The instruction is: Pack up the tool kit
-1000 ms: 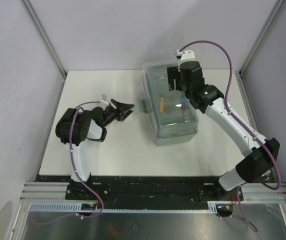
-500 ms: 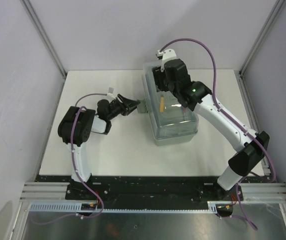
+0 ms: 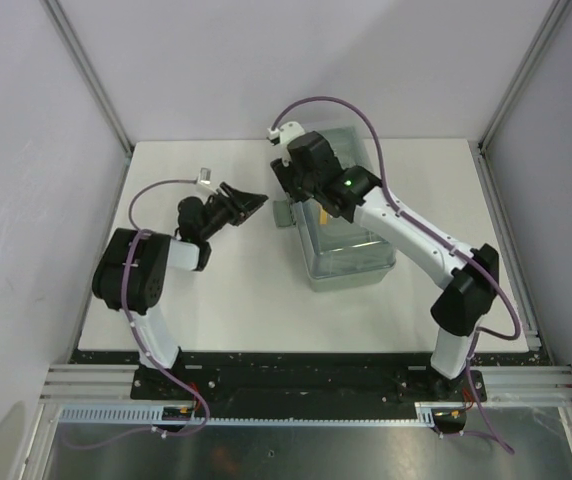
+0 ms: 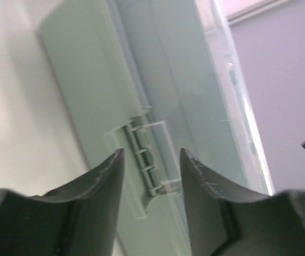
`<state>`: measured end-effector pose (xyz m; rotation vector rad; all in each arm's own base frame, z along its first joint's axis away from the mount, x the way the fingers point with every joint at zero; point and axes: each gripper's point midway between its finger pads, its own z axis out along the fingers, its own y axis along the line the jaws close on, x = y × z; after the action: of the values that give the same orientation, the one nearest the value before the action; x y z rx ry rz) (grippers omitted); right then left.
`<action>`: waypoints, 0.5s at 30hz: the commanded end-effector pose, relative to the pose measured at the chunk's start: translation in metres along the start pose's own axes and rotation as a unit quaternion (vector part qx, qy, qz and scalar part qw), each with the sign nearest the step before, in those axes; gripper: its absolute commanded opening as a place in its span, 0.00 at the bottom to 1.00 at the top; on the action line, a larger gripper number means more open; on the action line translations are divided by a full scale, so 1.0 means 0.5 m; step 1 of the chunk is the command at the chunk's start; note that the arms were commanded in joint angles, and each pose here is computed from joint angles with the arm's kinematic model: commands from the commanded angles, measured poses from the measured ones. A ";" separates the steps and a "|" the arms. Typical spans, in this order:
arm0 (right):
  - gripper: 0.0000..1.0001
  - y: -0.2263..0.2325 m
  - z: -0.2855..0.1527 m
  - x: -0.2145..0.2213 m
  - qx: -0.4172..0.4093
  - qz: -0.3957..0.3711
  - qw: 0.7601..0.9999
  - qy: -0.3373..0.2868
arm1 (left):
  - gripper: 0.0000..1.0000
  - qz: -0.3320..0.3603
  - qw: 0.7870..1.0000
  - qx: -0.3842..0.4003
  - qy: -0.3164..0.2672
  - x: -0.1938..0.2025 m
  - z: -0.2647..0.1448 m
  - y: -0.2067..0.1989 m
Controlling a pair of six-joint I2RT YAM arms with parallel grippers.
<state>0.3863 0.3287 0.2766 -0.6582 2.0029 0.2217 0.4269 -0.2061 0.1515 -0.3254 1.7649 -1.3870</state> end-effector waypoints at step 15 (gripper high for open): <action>0.33 0.115 0.082 0.020 -0.043 -0.040 0.996 0.060 | 0.39 -0.010 0.994 -0.096 0.059 0.065 0.060 0.129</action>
<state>0.3806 0.3884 0.2300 -0.8413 2.0855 0.2262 0.4382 -0.1928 0.0608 -0.5321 2.0171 -1.2416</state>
